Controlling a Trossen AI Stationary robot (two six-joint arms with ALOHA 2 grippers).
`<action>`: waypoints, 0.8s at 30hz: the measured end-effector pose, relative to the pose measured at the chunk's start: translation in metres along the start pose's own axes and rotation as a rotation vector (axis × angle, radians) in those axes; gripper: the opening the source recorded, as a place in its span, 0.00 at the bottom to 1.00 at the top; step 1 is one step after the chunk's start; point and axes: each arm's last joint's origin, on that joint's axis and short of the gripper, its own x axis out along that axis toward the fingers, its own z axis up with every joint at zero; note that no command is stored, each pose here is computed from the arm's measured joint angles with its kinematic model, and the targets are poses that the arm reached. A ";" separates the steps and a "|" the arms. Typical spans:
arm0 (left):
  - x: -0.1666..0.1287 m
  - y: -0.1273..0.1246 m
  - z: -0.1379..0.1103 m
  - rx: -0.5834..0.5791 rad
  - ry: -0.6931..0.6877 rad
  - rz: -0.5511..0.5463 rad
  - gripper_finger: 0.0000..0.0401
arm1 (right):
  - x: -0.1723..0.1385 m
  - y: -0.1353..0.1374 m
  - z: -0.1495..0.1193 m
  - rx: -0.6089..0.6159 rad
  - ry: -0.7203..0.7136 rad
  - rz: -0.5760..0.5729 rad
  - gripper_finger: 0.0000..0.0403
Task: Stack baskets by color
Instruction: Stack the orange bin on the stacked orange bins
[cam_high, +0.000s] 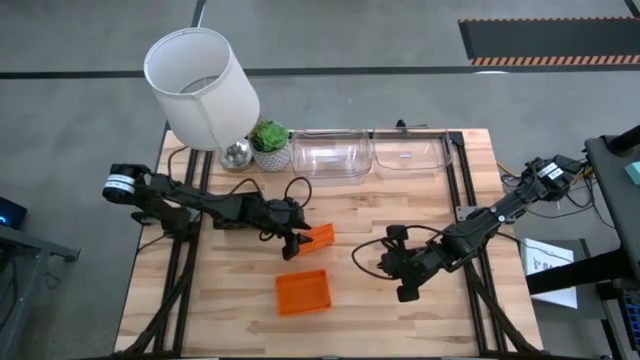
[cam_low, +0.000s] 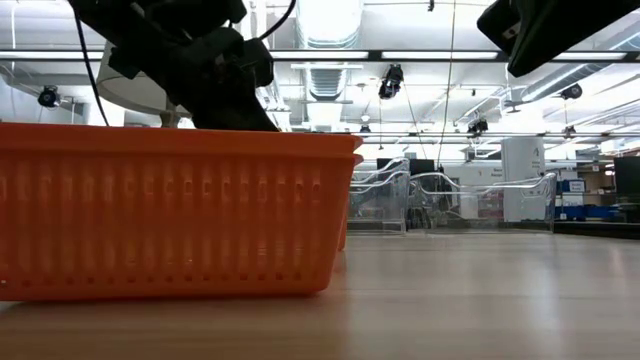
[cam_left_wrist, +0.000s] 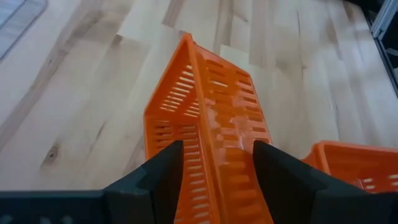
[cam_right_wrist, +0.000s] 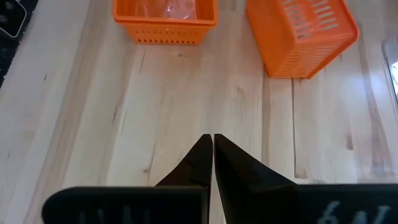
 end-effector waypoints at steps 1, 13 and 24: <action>0.000 0.000 0.000 0.001 0.000 -0.001 0.44 | 0.000 0.000 0.000 0.000 0.000 0.000 0.02; -0.001 -0.001 0.001 0.086 0.007 -0.008 0.06 | 0.000 0.000 0.000 0.000 -0.001 -0.001 0.02; -0.028 -0.024 0.017 0.190 -0.065 -0.086 0.00 | 0.010 0.000 -0.010 0.019 -0.002 -0.001 0.02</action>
